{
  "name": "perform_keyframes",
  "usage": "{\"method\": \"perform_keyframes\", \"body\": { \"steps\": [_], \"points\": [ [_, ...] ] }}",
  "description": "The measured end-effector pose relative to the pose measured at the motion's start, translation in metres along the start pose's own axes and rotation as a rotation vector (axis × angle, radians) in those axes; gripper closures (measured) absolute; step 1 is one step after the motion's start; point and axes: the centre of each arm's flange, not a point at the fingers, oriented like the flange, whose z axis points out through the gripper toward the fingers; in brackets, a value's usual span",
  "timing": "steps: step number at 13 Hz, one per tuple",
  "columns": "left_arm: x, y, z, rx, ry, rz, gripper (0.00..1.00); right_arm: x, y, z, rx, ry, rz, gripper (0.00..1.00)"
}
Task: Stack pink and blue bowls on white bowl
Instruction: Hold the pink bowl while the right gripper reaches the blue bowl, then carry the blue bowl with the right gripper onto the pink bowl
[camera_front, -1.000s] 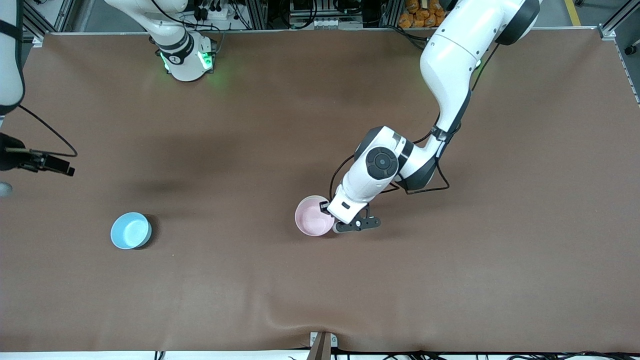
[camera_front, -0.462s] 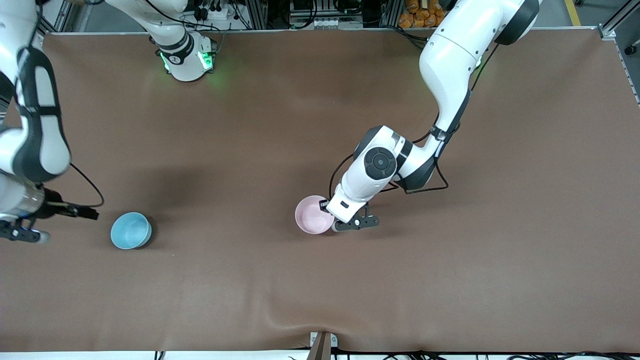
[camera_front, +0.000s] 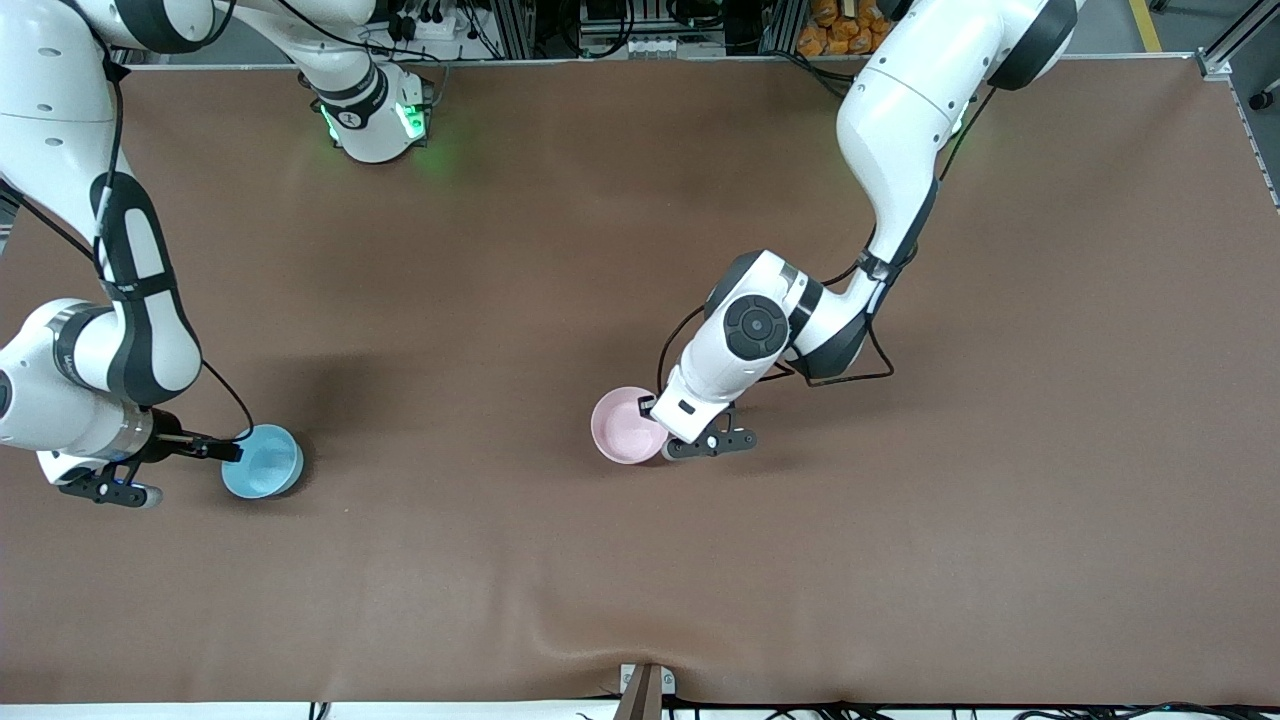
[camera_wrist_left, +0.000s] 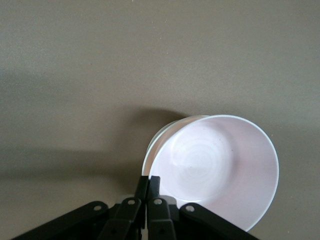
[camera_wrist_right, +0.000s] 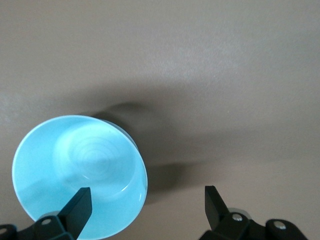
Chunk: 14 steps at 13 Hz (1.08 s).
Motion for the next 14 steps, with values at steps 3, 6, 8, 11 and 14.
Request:
{"method": "perform_keyframes", "body": {
  "steps": [3,6,8,11,14],
  "points": [
    [-0.001,-0.002,0.006,0.007,-0.008,-0.001,0.97,-0.003,-0.001,0.013,0.026,-0.020,0.022,0.00],
    [-0.003,-0.003,0.011,0.011,-0.013,0.000,0.97,-0.003,-0.019,0.020,0.060,-0.029,0.024,0.14],
    [-0.004,-0.005,0.018,0.017,-0.021,-0.001,0.97,-0.005,-0.027,0.026,0.062,-0.040,0.015,0.41],
    [-0.005,-0.007,0.024,0.022,-0.027,-0.002,0.93,-0.004,-0.032,0.033,0.059,-0.023,0.006,0.78],
    [-0.004,-0.005,0.022,0.019,-0.020,0.003,0.64,0.000,-0.056,0.023,0.058,0.006,-0.052,0.97]
  ]
}}
